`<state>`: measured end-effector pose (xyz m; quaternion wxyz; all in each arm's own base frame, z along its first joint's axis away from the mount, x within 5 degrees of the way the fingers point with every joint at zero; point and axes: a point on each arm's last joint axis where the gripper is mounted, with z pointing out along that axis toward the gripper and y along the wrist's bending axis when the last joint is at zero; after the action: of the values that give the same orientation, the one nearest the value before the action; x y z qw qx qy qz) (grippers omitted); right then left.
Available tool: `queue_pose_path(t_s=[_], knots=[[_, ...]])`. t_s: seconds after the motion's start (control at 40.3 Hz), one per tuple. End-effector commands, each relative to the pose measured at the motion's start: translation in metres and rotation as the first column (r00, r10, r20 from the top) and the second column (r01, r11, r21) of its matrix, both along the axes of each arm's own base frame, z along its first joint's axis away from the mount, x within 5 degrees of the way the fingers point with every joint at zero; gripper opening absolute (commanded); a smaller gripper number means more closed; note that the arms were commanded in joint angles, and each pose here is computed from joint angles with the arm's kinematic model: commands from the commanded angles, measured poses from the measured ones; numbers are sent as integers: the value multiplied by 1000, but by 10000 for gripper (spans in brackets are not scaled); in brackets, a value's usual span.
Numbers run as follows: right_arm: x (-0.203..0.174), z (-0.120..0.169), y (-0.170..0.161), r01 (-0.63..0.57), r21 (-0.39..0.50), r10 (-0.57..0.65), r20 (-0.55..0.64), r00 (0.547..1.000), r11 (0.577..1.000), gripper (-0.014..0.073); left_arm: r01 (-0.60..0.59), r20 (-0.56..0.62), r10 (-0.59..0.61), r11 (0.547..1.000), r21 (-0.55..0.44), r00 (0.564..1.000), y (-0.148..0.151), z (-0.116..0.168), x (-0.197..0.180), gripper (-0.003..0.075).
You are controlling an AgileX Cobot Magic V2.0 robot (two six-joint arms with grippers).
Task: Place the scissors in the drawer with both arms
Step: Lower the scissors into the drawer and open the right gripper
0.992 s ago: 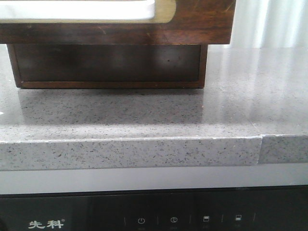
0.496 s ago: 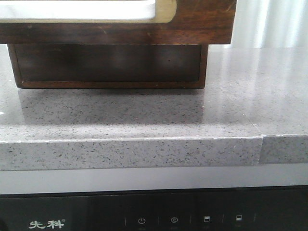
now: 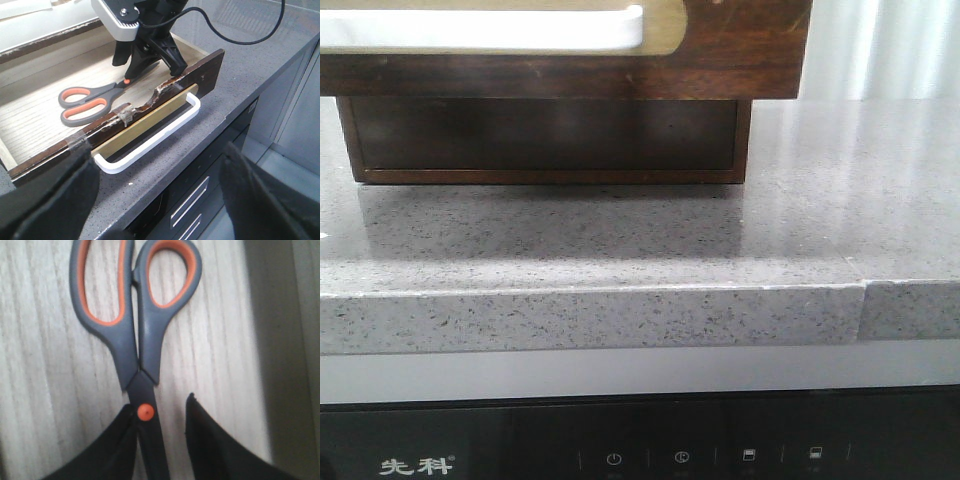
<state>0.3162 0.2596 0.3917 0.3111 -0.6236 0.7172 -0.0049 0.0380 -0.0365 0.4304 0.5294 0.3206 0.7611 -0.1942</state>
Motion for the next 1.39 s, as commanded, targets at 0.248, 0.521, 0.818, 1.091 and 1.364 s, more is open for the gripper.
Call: queue_pose_path(t_s=[0.248,0.521,0.818,1.091,1.364], knots=[[-17,48,-19,62,119,-75,111,991,991,351,7,55,-3,997,-71,998,-3,13,2,494],[-58,95,-53,276,329,-290,-7,957,903,351,7,55,-3,997,-71,998,-3,13,2,494],[-113,118,-100,433,538,-436,-131,890,723,351,7,55,-3,997,-71,998,-3,13,2,494],[-162,95,-140,424,652,-449,-140,882,629,351,7,55,-3,997,-71,998,-3,13,2,494],[-211,54,-178,405,680,-439,-134,889,612,351,7,55,-3,997,-71,998,-3,13,2,494]])
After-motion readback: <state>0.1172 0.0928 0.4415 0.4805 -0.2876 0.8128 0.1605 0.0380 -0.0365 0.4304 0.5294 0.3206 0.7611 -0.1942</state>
